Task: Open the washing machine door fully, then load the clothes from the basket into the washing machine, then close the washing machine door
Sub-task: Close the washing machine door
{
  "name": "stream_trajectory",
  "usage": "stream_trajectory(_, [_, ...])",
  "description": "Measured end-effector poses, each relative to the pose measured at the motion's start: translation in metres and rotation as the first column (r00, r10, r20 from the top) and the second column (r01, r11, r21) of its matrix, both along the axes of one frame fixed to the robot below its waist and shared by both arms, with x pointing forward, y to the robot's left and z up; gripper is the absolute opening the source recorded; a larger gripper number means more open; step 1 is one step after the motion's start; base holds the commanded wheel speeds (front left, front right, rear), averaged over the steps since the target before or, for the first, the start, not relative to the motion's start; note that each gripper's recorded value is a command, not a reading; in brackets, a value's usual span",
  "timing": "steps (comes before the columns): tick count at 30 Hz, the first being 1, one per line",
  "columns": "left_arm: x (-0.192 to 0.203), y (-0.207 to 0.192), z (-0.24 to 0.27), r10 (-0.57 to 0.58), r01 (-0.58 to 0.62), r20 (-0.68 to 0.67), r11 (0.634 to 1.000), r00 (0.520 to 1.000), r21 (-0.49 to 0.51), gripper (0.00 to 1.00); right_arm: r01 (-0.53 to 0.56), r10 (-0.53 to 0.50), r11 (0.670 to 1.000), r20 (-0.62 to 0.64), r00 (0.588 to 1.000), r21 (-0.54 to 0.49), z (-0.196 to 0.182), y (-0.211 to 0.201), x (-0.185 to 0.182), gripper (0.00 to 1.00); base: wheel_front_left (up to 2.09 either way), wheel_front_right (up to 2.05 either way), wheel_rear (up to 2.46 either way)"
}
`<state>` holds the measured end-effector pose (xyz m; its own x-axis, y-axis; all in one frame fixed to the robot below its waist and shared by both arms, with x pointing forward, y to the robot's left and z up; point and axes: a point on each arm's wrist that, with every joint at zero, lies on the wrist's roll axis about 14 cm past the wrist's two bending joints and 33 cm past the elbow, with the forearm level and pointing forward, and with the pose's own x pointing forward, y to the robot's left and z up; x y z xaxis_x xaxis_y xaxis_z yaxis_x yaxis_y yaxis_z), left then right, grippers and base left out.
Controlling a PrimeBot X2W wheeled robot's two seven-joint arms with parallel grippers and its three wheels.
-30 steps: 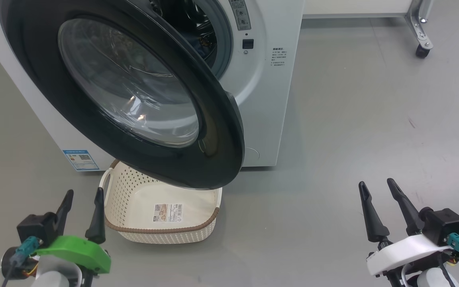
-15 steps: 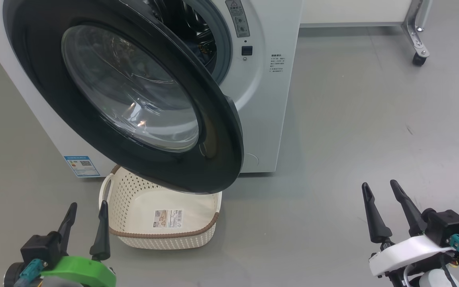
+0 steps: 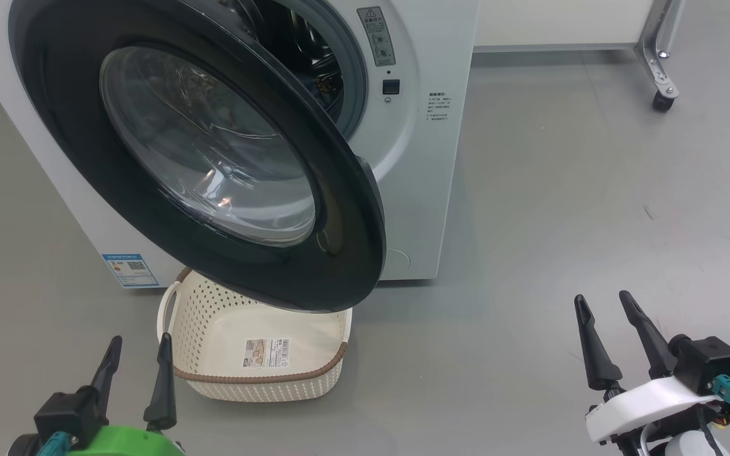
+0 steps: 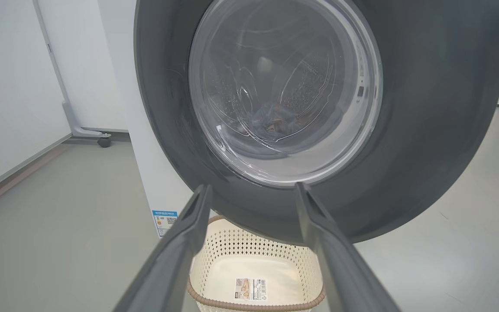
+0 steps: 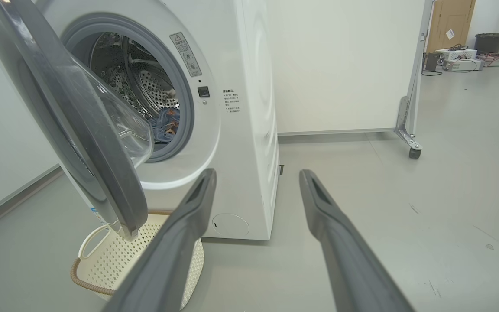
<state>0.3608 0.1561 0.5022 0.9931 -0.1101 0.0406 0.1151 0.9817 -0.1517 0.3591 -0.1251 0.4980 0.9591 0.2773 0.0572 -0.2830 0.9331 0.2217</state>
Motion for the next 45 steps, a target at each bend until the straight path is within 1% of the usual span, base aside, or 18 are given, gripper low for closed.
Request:
stream_trajectory(22, [-0.0059, 0.0002, -0.0002, 0.011, -0.011, 0.007, 1.0, 1.0, -0.019, 1.0, 0.012, -0.012, 1.0, -0.008, 1.0, -0.004, -0.0028, -0.0039, -0.0002, 1.0, 0.0, 0.0, 0.0])
stream_trajectory(27, [-0.0072, -0.0004, 0.0, 0.01, -0.01, 0.011, 1.0, 1.0, -0.011, 1.0, 0.024, -0.024, 1.0, -0.014, 1.0, -0.013, -0.0052, -0.0083, 0.0011, 1.0, 0.0, 0.0, 0.0])
stream_trajectory(28, [-0.0076, 0.0, -0.0003, 0.013, -0.012, 0.011, 1.0, 1.0, -0.01, 1.0, 0.025, -0.026, 1.0, -0.015, 1.0, -0.013, -0.0056, -0.0086, 0.0013, 0.84, 0.0, 0.0, 0.0])
stream_trajectory(29, [-0.0077, 0.0006, -0.0002, 0.016, -0.015, 0.011, 1.0, 1.0, -0.012, 1.0, 0.026, -0.026, 1.0, -0.017, 1.0, -0.012, -0.006, -0.0085, 0.0014, 0.45, 0.0, 0.0, 0.0])
stream_trajectory(30, [-0.0076, 0.0011, 0.0, 0.018, -0.018, 0.012, 1.0, 1.0, -0.013, 1.0, 0.028, -0.028, 1.0, -0.018, 0.999, -0.01, -0.0064, -0.0085, 0.0015, 0.0, 0.0, 0.0, 0.0])
stream_trajectory(45, [-0.0099, 0.0022, -0.002, 0.023, -0.023, 0.01, 1.0, 1.0, -0.02, 1.0, 0.024, -0.024, 1.0, -0.029, 0.999, -0.001, -0.0095, -0.0047, 0.0039, 0.0, 0.0, 0.0, 0.0])
